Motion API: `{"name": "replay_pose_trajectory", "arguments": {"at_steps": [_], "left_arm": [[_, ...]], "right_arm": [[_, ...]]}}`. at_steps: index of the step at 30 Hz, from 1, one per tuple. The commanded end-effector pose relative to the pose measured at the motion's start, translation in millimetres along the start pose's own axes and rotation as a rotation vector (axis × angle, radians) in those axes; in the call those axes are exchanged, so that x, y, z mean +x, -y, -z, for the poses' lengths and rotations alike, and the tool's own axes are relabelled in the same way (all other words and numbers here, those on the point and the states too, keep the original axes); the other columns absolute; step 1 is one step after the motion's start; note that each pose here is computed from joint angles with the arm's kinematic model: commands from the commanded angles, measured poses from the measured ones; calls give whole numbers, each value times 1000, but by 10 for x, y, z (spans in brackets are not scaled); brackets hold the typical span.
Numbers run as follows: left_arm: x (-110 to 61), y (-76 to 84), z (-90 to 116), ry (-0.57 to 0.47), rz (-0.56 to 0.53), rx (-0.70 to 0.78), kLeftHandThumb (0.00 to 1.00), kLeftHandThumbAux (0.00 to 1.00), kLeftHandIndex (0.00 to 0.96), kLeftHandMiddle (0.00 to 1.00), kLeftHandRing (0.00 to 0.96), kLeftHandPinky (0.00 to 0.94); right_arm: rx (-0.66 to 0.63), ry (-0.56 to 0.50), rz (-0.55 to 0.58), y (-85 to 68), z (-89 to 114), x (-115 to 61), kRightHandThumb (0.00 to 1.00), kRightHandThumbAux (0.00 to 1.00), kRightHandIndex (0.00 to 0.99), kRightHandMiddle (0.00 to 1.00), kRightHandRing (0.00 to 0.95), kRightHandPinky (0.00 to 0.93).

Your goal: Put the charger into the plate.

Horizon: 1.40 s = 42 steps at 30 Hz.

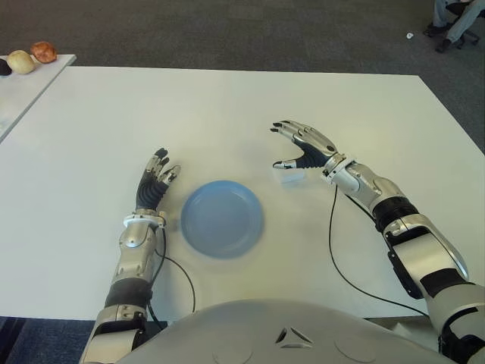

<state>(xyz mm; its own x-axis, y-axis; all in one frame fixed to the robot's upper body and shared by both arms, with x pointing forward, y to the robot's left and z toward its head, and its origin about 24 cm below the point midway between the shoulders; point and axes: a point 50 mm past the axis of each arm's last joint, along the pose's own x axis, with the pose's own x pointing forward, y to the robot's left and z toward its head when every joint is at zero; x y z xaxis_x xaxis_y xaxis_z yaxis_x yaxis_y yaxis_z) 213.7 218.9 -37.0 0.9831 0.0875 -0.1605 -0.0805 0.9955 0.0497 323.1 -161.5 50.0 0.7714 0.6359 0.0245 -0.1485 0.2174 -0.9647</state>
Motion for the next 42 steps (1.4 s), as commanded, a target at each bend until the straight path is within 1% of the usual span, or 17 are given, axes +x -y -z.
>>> {"name": "replay_pose_trajectory", "arguments": {"at_steps": [1, 8, 11, 18, 33, 42], "left_arm": [[-241, 17, 398, -219, -3, -5, 0, 570, 2, 58, 37, 34], [-251, -12, 392, -217, -5, -7, 0, 574, 7, 58, 38, 38], [-255, -21, 390, -217, -6, -7, 0, 575, 6, 59, 38, 38], [-259, -40, 392, -226, -3, 5, 0, 574, 4, 56, 36, 37], [-280, -96, 378, -230, 1, 18, 0, 570, 2, 58, 39, 43], [-303, -133, 369, -226, 0, 21, 0, 570, 0, 59, 38, 39]], "right_arm": [[-63, 27, -61, -30, 22, -3, 194, 246, 0, 0, 0, 0], [-166, 73, -136, -83, 25, -5, 181, 271, 0, 0, 0, 0], [-259, 115, -200, -105, 33, -11, 176, 286, 0, 0, 0, 0], [-358, 145, -247, -139, 60, 5, 165, 308, 0, 0, 0, 0], [-406, 153, -267, -256, 76, 5, 176, 325, 0, 0, 0, 0], [-417, 164, -248, -298, 57, 15, 185, 326, 0, 0, 0, 0]]}}
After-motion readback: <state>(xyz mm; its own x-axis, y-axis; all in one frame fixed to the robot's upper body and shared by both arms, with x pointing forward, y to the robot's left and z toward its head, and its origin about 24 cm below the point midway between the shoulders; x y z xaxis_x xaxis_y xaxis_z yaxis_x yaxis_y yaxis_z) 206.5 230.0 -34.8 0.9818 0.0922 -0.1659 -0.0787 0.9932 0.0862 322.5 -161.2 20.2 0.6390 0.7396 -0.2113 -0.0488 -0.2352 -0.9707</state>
